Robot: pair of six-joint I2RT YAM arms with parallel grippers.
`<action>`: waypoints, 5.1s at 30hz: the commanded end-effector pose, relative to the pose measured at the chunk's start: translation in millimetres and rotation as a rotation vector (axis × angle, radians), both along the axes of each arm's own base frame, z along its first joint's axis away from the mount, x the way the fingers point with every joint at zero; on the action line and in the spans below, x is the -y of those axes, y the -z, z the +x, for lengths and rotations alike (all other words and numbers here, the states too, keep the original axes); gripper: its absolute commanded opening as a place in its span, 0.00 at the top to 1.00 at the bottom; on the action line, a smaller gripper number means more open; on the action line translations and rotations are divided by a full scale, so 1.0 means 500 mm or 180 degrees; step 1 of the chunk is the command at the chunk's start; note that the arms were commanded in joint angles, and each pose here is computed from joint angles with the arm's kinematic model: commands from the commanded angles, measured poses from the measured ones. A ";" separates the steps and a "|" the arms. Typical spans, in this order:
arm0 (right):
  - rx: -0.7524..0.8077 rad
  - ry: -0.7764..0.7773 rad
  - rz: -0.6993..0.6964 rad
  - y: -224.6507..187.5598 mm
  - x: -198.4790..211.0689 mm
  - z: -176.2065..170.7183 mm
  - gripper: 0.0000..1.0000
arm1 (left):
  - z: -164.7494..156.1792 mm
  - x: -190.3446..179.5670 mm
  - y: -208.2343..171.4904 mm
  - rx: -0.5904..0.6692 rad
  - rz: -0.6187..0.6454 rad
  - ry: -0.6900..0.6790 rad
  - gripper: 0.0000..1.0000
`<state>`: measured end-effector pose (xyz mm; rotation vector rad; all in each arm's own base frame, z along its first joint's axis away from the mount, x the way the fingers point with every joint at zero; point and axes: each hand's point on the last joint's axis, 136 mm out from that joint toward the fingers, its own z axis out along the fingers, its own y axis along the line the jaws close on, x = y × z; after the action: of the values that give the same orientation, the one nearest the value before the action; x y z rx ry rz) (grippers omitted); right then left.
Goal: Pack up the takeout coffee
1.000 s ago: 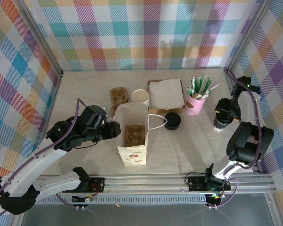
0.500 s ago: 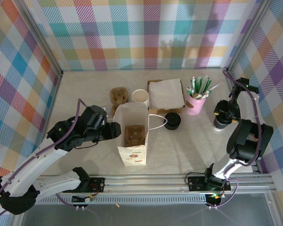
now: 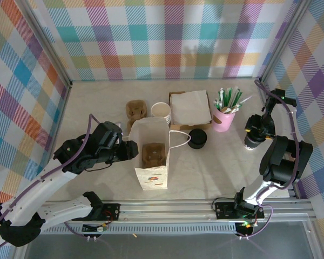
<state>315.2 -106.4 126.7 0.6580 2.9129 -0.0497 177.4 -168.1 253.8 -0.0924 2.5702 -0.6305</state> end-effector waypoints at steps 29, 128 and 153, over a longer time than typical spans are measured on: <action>-0.0109 0.0032 0.0074 0.022 -0.017 -0.030 0.33 | -0.009 -0.004 0.004 0.0002 0.0058 0.0147 0.50; -0.0098 -0.1551 -0.0092 -0.029 -0.384 -0.186 0.16 | 0.006 0.017 -0.011 0.0151 0.0386 0.0660 0.53; -0.0257 -0.1292 -0.0012 -0.003 -0.391 -0.191 0.18 | 0.004 0.015 -0.008 0.0104 0.0306 0.0542 0.53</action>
<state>223.6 86.6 130.9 0.0097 3.0355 -0.0461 180.5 -179.0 252.5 0.1980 2.5952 -0.5473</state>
